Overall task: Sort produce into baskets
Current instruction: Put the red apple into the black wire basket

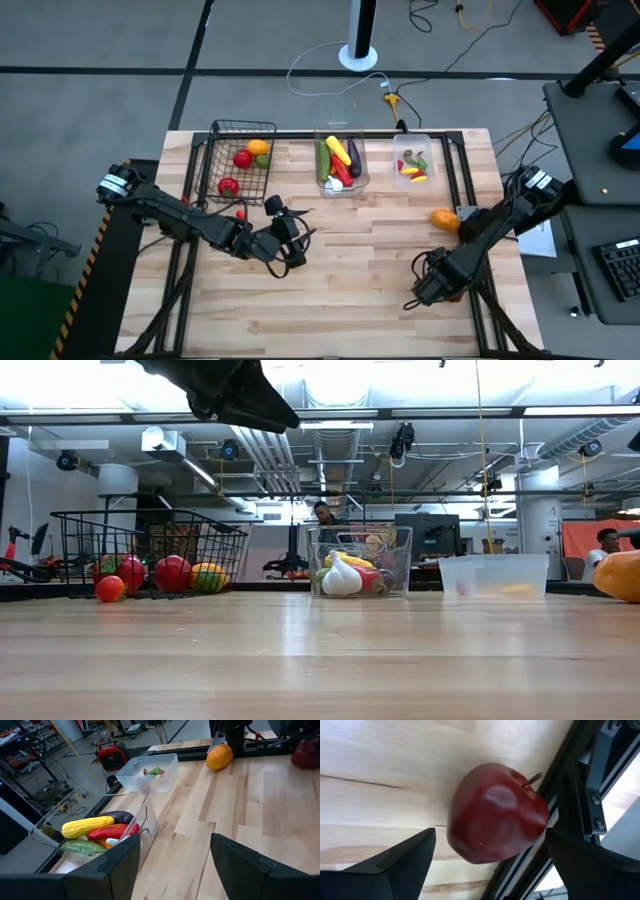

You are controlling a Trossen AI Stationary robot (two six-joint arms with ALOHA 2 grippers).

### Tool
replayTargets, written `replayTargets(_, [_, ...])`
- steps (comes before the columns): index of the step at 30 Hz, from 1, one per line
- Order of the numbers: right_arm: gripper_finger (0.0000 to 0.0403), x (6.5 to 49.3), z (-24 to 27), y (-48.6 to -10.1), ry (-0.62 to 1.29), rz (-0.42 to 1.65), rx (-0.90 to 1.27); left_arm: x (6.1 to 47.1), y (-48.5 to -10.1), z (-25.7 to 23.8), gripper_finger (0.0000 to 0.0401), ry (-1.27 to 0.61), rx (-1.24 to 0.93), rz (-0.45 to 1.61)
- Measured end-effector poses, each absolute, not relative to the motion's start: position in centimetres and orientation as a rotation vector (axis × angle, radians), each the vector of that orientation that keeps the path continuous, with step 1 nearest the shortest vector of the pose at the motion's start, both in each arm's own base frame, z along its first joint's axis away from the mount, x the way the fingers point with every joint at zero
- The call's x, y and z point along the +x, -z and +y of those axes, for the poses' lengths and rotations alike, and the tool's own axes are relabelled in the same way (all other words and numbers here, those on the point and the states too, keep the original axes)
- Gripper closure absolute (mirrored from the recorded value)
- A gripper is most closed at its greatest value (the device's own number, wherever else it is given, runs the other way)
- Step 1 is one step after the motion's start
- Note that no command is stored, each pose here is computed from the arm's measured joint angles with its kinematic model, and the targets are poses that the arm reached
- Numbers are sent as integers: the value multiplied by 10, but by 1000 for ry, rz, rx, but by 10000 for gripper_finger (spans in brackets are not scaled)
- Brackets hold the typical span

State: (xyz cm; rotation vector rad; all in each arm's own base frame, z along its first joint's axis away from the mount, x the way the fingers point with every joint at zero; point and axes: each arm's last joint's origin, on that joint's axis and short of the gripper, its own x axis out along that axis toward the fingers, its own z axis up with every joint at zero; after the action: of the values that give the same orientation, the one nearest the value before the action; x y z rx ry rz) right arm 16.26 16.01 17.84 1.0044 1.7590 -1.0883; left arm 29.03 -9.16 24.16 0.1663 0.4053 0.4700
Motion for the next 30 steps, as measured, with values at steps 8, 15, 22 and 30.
replayTargets(8, [35,164,161,-164,1111,1779,955,290,-242,-92,178,-470,166,405])
replayTargets(15, [35,166,163,-150,1098,1806,884,290,-242,-92,178,-470,166,405])
replayTargets(22, [57,169,166,-148,1071,1812,878,290,-242,-92,178,-470,165,405])
replayTargets(30, [97,168,164,-162,1007,1767,913,290,-241,-92,178,-473,148,401])
